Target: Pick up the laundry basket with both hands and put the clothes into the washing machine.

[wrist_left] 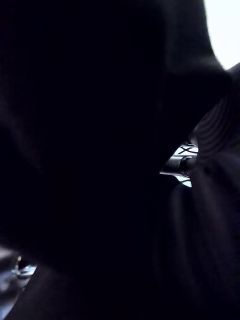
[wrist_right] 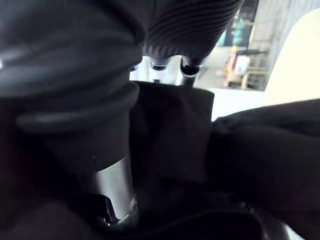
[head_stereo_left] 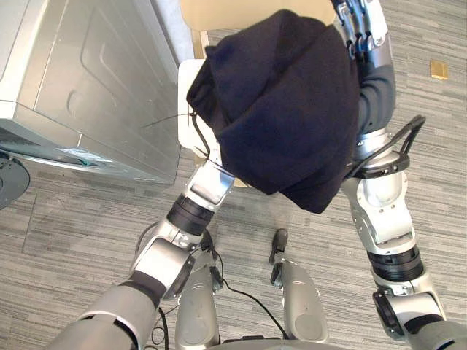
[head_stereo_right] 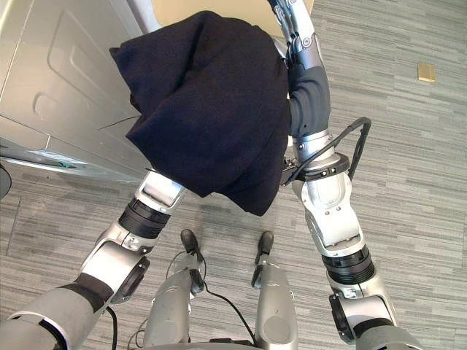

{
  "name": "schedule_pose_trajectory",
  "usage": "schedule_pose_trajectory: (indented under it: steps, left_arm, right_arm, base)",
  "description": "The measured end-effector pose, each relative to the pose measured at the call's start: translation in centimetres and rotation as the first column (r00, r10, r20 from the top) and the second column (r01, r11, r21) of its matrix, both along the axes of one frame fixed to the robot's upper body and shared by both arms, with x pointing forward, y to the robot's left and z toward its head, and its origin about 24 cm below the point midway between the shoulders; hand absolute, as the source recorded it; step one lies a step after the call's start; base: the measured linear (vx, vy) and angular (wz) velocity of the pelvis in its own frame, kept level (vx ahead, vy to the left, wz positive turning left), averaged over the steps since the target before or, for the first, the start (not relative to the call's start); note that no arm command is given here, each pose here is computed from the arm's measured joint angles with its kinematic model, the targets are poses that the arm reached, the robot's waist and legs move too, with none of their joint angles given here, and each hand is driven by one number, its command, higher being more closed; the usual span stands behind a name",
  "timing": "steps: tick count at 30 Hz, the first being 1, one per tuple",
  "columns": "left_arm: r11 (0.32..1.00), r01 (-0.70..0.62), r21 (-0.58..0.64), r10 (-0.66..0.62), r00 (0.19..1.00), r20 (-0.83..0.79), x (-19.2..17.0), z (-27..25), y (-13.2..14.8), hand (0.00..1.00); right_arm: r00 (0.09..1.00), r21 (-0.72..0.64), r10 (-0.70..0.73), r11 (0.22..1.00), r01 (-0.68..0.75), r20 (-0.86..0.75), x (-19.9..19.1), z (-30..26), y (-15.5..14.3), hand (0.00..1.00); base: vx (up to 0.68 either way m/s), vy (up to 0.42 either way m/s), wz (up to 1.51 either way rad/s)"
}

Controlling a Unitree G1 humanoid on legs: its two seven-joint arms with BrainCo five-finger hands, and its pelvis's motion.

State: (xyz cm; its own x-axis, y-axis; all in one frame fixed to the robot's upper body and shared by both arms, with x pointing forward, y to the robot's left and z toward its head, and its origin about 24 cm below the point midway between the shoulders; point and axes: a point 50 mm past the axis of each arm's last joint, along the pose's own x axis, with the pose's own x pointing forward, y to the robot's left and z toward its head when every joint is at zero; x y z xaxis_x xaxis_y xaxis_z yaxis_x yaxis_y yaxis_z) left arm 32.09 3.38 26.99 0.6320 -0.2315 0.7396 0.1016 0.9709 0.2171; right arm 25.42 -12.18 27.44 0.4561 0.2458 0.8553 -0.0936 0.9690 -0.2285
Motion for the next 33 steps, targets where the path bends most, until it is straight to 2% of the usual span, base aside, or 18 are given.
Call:
schedule_pose_trajectory:
  steps: [4, 8, 16, 18, 23, 28, 33]
  left_arm:
    - [0.997, -0.043, -0.068, 0.046, 0.998, 0.049, -0.6, 0.8, 1.3, 1.00]
    - [0.992, -0.074, -0.102, 0.083, 0.993, 0.082, -1.1, 0.9, 2.6, 1.00]
    - [0.955, -0.206, -0.213, 0.215, 0.977, 0.019, -2.4, -1.9, 7.8, 1.00]
    - [0.946, -0.230, -0.228, 0.232, 0.973, -0.018, -2.6, -3.0, 8.7, 1.00]
    - [0.903, -0.354, -0.242, 0.345, 0.935, -0.082, -5.0, -6.2, 13.0, 1.00]
    - [0.849, -0.471, -0.240, 0.466, 0.881, -0.083, -8.2, -7.5, 17.1, 1.00]
    - [0.796, -0.556, -0.238, 0.549, 0.830, -0.103, -10.2, -8.4, 19.5, 1.00]
  right_arm:
    - [0.991, 0.050, -0.104, 0.993, 0.108, -0.082, 0.9, -1.5, -1.6, 0.00]
    - [0.983, 0.105, -0.148, 0.982, 0.160, -0.111, 0.9, -2.1, -2.7, 0.00]
    - [0.946, 0.193, -0.273, 0.933, 0.305, -0.175, -0.3, -4.0, -5.7, 0.00]
    - [0.932, 0.190, -0.291, 0.924, 0.332, -0.214, -0.4, -4.8, -6.2, 0.00]
    - [0.894, 0.171, -0.315, 0.909, 0.381, -0.318, -0.9, -7.4, -7.2, 0.00]
    - [0.877, 0.169, -0.310, 0.905, 0.390, -0.367, -0.4, -8.3, -8.1, 0.00]
    - [0.875, 0.148, -0.327, 0.905, 0.398, -0.356, 1.0, -7.3, -9.4, 0.00]
  base:
    - [0.00, 0.000, 0.00]
    - [0.03, -0.023, -0.04]
    - [0.05, -0.011, -0.06]
    - [0.06, -0.001, -0.04]
    - [0.10, -0.025, 0.10]
    - [0.03, -0.055, 0.16]
    - [0.00, -0.049, 0.22]
